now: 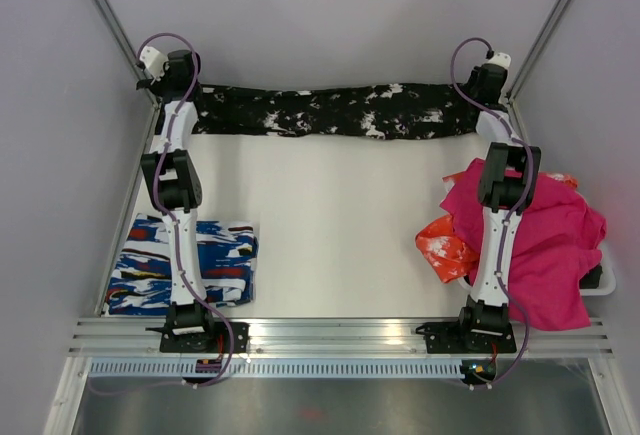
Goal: Fold and stack the trousers
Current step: Fold the trousers
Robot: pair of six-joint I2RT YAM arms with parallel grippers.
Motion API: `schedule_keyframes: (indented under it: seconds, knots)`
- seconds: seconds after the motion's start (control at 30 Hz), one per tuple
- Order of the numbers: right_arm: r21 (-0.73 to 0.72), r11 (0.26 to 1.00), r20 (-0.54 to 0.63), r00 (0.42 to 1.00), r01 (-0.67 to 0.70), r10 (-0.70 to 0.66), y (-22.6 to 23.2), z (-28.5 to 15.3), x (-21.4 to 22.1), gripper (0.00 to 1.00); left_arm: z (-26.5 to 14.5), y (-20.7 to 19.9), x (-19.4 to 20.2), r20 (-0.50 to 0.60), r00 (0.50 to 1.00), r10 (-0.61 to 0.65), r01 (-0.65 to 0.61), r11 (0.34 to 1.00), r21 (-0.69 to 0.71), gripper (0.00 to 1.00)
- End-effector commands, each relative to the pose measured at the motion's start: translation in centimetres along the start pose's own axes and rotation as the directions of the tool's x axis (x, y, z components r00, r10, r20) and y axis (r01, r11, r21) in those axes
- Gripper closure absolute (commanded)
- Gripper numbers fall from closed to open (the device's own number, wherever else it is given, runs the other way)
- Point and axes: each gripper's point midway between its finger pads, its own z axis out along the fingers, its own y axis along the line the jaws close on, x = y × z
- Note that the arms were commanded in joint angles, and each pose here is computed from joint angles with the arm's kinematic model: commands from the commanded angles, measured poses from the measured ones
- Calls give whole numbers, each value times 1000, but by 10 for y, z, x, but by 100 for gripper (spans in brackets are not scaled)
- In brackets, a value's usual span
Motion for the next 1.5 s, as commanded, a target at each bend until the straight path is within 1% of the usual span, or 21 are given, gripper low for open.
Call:
schedule_keyframes:
  seconds: [0.0, 0.1, 0.13, 0.17, 0.2, 0.23, 0.37, 0.4, 0.47, 0.5, 0.53, 0.57, 0.6, 0.63, 0.7, 0.77, 0.87, 0.9, 1.23, 1.4, 1.47]
  knots:
    - [-5, 1000, 16, 1000, 6, -6, -4, 1, -16, 58, 5, 13, -29, 45, 999, 4, -2, 999, -42, 98]
    - [-19, 1000, -6, 1000, 15, -15, -2, -5, -19, 50, 5, 15, -27, 35, 999, 11, -9, 999, -41, 95]
    - [-27, 999, -3, 1000, 18, -18, 0, -7, -23, 48, 4, 14, -27, 34, 999, 11, -10, 999, -39, 88]
    - [-35, 999, -25, 999, 22, -23, 2, -14, -25, 46, 3, 13, -30, 35, 999, 9, -8, 999, -37, 77]
    - [-54, 998, -33, 999, 26, -28, 5, -17, -27, 40, -1, 9, -41, 47, 999, 0, 1, 1000, -26, 50]
    - [-65, 998, -42, 999, 27, -29, 7, -21, -28, 36, -4, 6, -47, 55, 998, 0, 1, 1000, -18, 38]
    - [-92, 995, -108, 994, -26, 16, 15, -48, -43, 21, -22, -4, -88, 101, 994, 39, -40, 999, 5, 2]
    - [-79, 996, -124, 992, -41, 31, 13, -53, -44, 17, -26, -4, -91, 89, 994, 62, -63, 998, 13, 0]
    - [-42, 995, -163, 983, -89, 82, 10, -70, -49, 16, -41, -9, -108, 75, 992, 97, -100, 994, 35, 0]
    - [-23, 993, -194, 975, -119, 112, 9, -76, -41, 16, -47, -6, -98, 17, 990, 143, -144, 989, 46, 0]
    - [-16, 991, -192, 973, -133, 128, 9, -87, -50, 16, -52, -4, -96, -11, 986, 166, -165, 985, 52, 0]
    - [-6, 991, -228, 965, -135, 130, 7, -94, -42, 16, -63, -4, -102, -31, 984, 173, -171, 983, 62, 0]
    - [14, 991, -267, 954, -135, 134, 4, -101, -28, 15, -69, 7, -81, -115, 968, 224, -218, 974, 66, 0]
    - [42, 985, -271, 947, -168, 173, 2, -109, -30, 15, -75, 12, -75, -149, 958, 244, -236, 969, 66, 0]
    - [62, 983, -340, 922, -173, 184, -1, -119, -2, 15, -87, 26, -62, -217, 936, 276, -269, 961, 63, 0]
    - [80, 974, -356, 907, -210, 225, 0, -125, 8, 15, -97, 43, -46, -285, 910, 302, -302, 952, 47, 0]
    - [146, 954, -385, 873, -262, 299, -4, -127, 29, 15, -106, 49, -25, -353, 884, 307, -295, 951, 88, 0]
    - [159, 950, -396, 864, -270, 312, -4, -125, 38, 15, -109, 48, -28, -351, 887, 300, -285, 954, 95, 0]
    - [218, 908, -357, 837, -358, 415, -2, -88, 73, 18, -116, 62, -4, -431, 864, 261, -245, 965, 95, 0]
    - [253, 893, -326, 837, -371, 440, -9, -69, 88, 25, -115, 97, 9, -486, 855, 182, -200, 980, 16, 1]
    - [263, 890, -311, 840, -373, 444, -10, -63, 88, 34, -116, 107, 10, -500, 852, 153, -179, 984, -4, 2]
